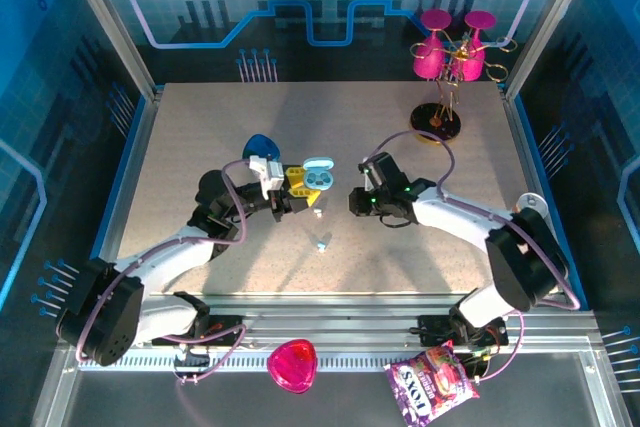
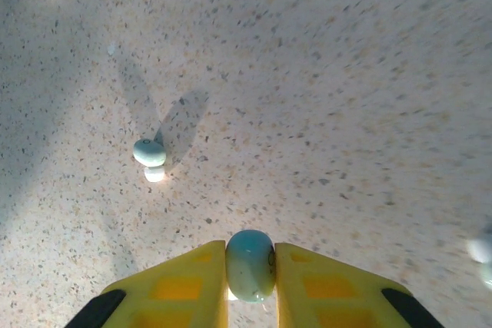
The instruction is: Insert the wireless bluetooth earbuds into the charging case
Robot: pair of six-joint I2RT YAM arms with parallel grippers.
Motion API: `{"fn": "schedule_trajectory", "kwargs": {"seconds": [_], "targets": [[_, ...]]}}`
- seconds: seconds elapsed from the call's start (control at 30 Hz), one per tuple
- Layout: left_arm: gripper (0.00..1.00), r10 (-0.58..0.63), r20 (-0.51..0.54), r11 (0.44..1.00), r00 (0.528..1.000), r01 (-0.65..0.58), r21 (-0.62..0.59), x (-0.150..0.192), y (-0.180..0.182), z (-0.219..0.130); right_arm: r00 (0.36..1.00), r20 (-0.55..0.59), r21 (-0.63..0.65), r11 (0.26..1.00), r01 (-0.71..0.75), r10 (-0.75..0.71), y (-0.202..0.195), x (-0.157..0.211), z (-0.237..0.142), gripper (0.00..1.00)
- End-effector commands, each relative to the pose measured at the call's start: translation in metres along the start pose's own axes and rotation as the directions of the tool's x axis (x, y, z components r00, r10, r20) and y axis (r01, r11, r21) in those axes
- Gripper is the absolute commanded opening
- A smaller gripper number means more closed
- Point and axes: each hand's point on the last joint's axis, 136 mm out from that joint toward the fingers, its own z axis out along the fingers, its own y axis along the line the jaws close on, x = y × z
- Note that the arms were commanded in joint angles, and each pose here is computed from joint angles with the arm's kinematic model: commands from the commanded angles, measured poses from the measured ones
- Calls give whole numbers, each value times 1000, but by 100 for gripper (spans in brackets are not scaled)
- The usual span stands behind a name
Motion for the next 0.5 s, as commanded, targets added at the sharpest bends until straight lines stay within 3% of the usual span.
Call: {"fn": "schedule_trajectory", "kwargs": {"seconds": [0.0,0.23,0.47], "targets": [[27,15,-18,999,1000,-16,-44,5,13,2,994,50,101,991,90,-96,-6,-14,-33,20],[27,-33,-54,997,998,29,-74,24,28,9,957,150,177,959,221,-248,10,-41,-89,20],[27,-63,-80,994,995,55,-92,37,36,10,892,270,161,930,330,-363,50,-62,-132,20]]}}
